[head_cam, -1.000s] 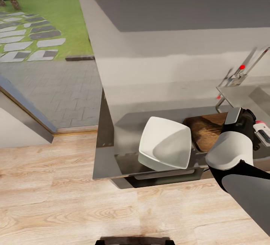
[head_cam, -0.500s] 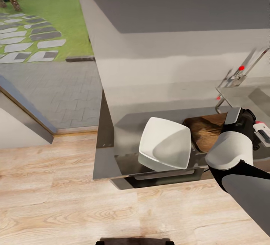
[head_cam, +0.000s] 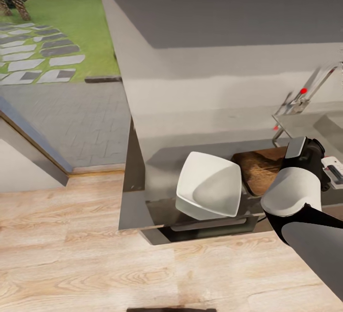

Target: In the kitchen, take the Vidalia onion out of the sink, dice it on the chopping board with the paring knife, put the diced onion into the bowl on the countertop, then place both the paring knife and the chopping board into the sink.

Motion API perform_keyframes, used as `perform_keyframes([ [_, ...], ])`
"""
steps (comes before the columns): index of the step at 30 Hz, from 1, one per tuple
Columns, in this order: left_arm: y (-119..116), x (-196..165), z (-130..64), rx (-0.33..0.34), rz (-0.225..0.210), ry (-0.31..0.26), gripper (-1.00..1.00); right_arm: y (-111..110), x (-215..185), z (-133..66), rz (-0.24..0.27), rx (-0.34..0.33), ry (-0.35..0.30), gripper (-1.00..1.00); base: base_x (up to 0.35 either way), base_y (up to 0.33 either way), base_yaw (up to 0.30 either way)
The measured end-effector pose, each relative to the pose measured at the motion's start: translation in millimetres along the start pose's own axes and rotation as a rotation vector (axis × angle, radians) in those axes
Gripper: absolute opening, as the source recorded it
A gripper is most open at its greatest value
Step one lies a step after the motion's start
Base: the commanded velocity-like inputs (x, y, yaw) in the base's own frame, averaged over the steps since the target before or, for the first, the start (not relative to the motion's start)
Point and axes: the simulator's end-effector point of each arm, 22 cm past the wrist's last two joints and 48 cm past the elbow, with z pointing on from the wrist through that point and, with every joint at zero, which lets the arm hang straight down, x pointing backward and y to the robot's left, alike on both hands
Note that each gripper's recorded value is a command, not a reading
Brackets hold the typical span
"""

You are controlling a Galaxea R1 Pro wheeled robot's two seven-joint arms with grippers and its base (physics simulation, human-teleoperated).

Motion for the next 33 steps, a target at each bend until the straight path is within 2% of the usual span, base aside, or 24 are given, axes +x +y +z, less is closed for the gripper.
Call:
perform_keyframes([
  [25, -0.3, -4.8, 1.5, 0.0, 0.001, -0.013, 1.0, 2.0, -3.2, -7.0, 0.006, -0.013, 0.003, 1.0, 0.0, 0.0, 0.0],
  [33, -0.8, -4.3, 1.4, 0.0, 0.001, -0.011, 1.0, 3.1, -2.0, -7.3, 0.003, -0.014, 0.003, 1.0, -0.177, -0.121, 0.0],
])
